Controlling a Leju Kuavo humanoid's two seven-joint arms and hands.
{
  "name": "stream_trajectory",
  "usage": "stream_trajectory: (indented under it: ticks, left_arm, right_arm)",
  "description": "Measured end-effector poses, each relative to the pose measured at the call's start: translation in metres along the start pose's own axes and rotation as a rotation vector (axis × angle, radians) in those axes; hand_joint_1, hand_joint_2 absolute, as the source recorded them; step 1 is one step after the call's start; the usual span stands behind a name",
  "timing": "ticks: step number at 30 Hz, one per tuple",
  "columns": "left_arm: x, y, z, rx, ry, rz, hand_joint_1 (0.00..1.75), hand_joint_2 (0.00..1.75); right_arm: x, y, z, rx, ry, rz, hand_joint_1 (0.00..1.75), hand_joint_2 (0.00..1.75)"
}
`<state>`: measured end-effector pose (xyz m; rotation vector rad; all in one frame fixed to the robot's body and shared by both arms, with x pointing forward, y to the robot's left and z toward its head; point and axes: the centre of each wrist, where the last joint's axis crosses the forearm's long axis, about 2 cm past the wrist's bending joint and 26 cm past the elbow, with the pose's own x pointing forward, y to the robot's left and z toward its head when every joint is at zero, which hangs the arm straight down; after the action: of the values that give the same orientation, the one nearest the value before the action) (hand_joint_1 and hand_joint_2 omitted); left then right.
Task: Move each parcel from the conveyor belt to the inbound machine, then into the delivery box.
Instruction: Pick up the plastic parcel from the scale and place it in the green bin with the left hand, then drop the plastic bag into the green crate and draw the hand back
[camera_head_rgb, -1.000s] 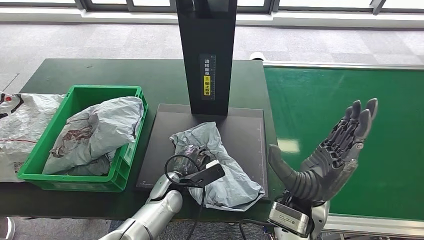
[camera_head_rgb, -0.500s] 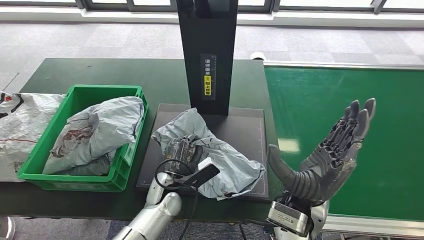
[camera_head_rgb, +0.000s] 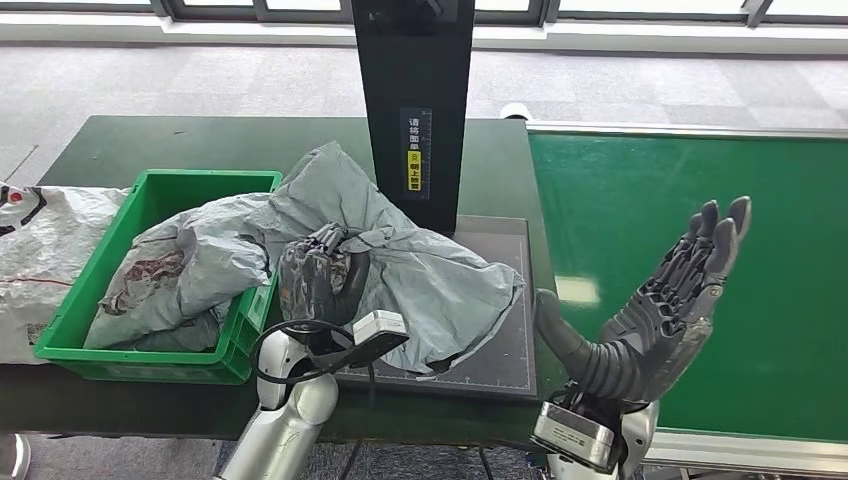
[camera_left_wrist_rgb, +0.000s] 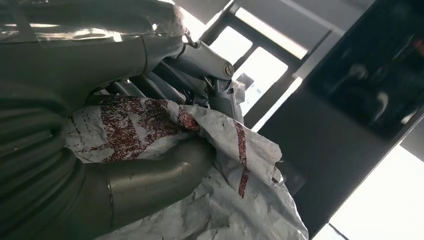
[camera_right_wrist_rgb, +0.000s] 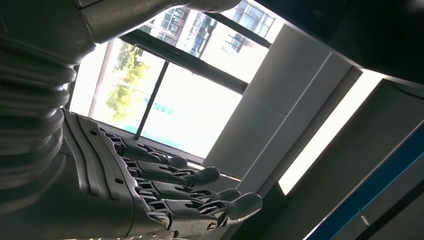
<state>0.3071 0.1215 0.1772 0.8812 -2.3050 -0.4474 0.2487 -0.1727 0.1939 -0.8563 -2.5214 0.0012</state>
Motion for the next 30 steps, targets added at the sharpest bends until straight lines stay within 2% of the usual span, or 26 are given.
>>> stream_trajectory:
  ticks: [5, 10, 20, 25, 28, 30]
  left_arm:
    - [0.008, 0.037, -0.023, 0.177, -0.106, -0.025, 1.75, 1.75]
    - [0.001, 0.071, -0.031, 0.315, -0.114, -0.059, 1.75, 1.75]
    - [-0.008, 0.097, -0.031, 0.403, -0.103, -0.106, 1.75, 1.75]
    - [-0.026, 0.121, -0.022, 0.502, -0.058, -0.115, 1.75, 1.75]
    - [-0.045, 0.133, -0.016, 0.523, 0.049, -0.17, 1.75, 1.75]
    - [-0.068, 0.134, -0.015, 0.508, 0.126, -0.227, 1.75, 1.75]
  right_arm:
    - [-0.001, -0.001, 0.0, 0.002, -0.001, 0.006, 0.0, 1.75]
    - [-0.001, -0.001, 0.0, 0.001, 0.001, 0.006, 0.0, 1.75]
    - [-0.001, -0.001, 0.0, 0.0, 0.002, 0.006, 0.0, 1.75]
    - [-0.001, -0.001, 0.001, 0.0, 0.003, 0.007, 0.0, 1.75]
    - [-0.002, -0.002, 0.001, -0.002, 0.006, 0.008, 0.0, 1.75]
    - [-0.002, -0.002, 0.001, -0.003, 0.008, 0.006, 0.0, 1.75]
